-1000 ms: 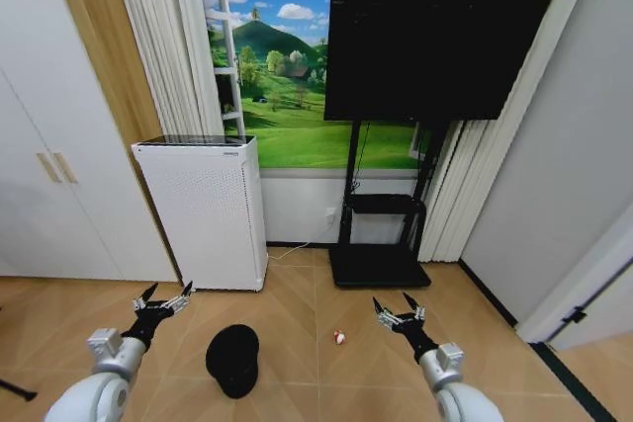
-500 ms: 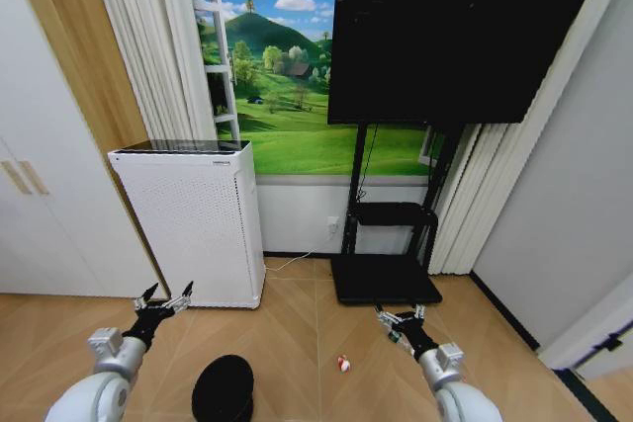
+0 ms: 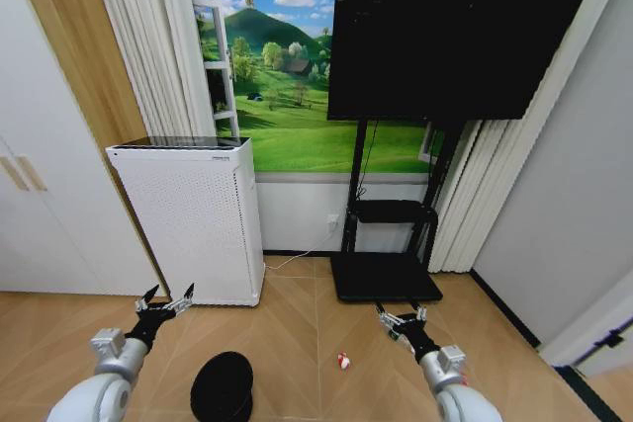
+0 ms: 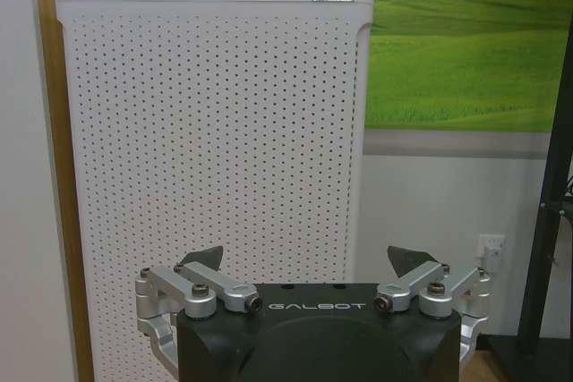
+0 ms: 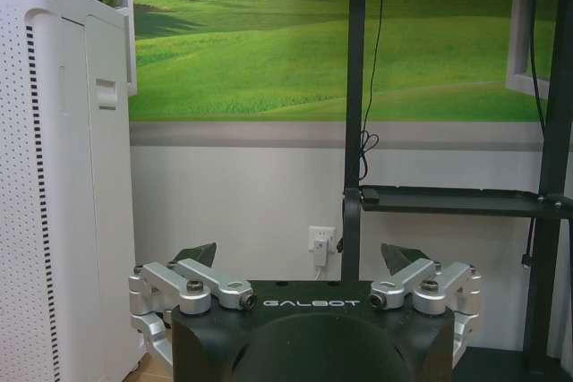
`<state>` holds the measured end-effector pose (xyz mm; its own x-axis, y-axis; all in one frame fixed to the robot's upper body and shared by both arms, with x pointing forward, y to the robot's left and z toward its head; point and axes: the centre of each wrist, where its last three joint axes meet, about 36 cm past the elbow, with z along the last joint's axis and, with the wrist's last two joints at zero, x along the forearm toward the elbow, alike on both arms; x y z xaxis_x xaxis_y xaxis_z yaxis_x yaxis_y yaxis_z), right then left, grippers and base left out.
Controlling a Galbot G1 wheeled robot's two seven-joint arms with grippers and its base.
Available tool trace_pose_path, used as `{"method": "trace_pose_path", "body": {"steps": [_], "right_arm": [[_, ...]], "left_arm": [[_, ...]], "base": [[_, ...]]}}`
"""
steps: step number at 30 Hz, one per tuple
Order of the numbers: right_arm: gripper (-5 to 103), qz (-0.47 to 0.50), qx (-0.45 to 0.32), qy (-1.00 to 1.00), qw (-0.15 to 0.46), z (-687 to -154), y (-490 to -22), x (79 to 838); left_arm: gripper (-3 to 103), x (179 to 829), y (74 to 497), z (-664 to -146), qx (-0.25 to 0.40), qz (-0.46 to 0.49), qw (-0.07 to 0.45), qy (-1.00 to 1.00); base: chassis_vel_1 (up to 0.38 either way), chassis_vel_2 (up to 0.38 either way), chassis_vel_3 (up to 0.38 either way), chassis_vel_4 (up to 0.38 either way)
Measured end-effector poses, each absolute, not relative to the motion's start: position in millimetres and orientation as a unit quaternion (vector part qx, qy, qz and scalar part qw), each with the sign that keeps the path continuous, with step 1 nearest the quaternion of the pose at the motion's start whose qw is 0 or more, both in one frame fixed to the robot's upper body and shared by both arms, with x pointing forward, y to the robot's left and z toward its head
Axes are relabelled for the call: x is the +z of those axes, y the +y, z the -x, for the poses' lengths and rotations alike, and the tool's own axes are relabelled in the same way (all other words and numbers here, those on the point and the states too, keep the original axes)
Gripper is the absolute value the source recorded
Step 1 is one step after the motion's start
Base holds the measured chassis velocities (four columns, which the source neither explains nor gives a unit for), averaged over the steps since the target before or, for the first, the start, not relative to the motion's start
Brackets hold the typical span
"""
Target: Pick up the trash bin and place the garbage on the floor into it.
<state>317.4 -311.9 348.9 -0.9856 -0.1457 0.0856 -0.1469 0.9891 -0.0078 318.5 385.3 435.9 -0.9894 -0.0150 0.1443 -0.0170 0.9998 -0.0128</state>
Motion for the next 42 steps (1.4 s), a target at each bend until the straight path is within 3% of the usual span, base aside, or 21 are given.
{"method": "trace_pose_path", "body": {"steps": [42], "right_arm": [[100,-0.052,-0.003,-0.998,0.037,-310.3,-316.2,342.9]], "left_arm": [[100,429.6,385.0,-315.9,0.007,-0.010,0.072,-0.997]], "base": [[0.000,0.000,0.000,0.000]]}}
